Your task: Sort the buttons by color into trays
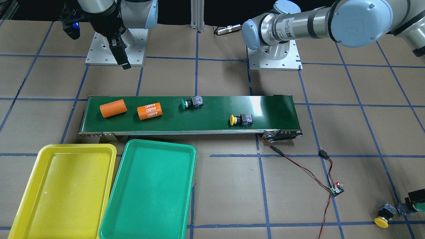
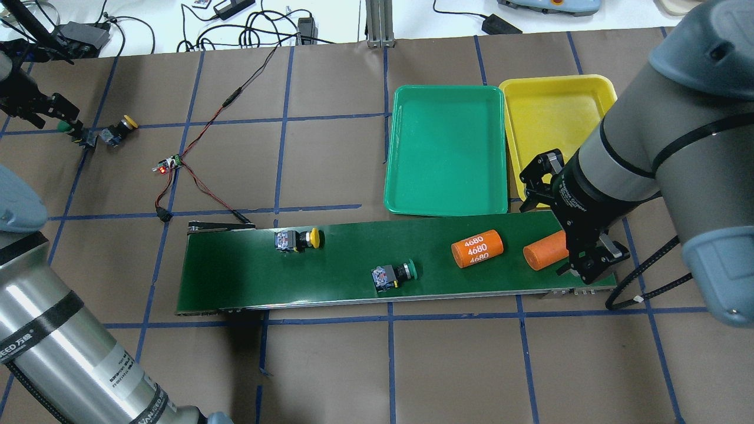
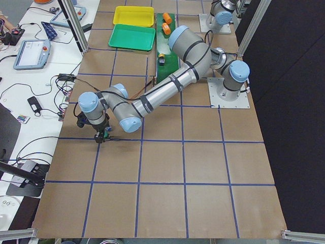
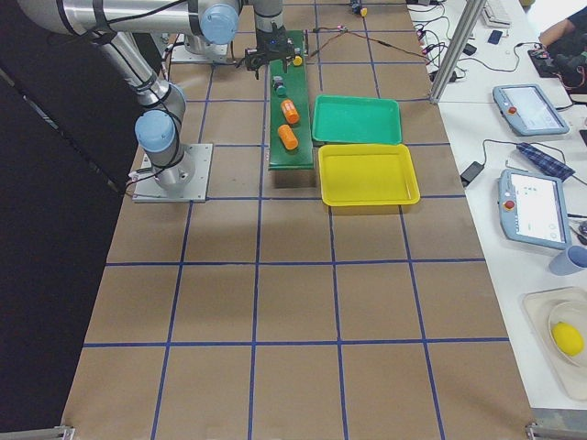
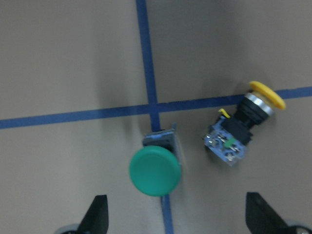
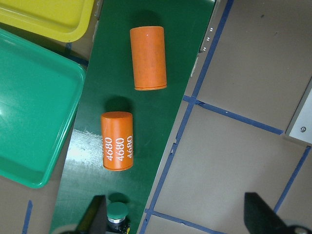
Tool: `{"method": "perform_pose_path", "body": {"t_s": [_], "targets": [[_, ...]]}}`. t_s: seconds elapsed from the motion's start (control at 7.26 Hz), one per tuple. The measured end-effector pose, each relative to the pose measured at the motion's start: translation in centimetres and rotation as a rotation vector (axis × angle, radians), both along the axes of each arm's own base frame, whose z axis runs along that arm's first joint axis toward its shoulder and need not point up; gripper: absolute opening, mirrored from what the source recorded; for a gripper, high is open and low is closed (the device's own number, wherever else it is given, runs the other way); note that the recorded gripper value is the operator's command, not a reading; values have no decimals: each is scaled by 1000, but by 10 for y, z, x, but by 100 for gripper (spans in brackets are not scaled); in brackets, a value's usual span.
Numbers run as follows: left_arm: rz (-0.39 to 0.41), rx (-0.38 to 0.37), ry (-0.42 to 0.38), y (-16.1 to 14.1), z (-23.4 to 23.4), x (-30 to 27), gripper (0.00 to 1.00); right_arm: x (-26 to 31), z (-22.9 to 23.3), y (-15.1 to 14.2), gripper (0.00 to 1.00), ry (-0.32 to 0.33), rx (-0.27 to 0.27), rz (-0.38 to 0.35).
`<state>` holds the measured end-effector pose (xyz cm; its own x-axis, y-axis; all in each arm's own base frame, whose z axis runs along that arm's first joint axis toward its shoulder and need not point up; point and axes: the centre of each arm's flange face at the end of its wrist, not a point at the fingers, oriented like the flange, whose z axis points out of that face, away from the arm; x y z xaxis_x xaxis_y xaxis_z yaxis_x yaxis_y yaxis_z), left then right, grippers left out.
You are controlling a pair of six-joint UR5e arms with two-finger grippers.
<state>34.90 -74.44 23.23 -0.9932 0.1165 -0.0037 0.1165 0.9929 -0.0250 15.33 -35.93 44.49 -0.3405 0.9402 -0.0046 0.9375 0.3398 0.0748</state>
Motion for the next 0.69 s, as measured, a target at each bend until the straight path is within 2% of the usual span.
{"method": "perform_pose_path", "body": {"t_s": [0.14, 0.28, 0.41, 0.69], "targets": [[4, -8, 33, -3, -13, 1, 29, 2, -6, 2, 100, 0, 11, 4], [6, -8, 52, -5, -22, 1, 8, 2, -12, 3, 100, 0, 21, 5], [6, -4, 54, -5, -23, 2, 0, 2, -15, 3, 100, 0, 26, 3], [6, 30, 70, -2, -11, -6, 0, 3, -25, -5, 100, -5, 37, -3]]}}
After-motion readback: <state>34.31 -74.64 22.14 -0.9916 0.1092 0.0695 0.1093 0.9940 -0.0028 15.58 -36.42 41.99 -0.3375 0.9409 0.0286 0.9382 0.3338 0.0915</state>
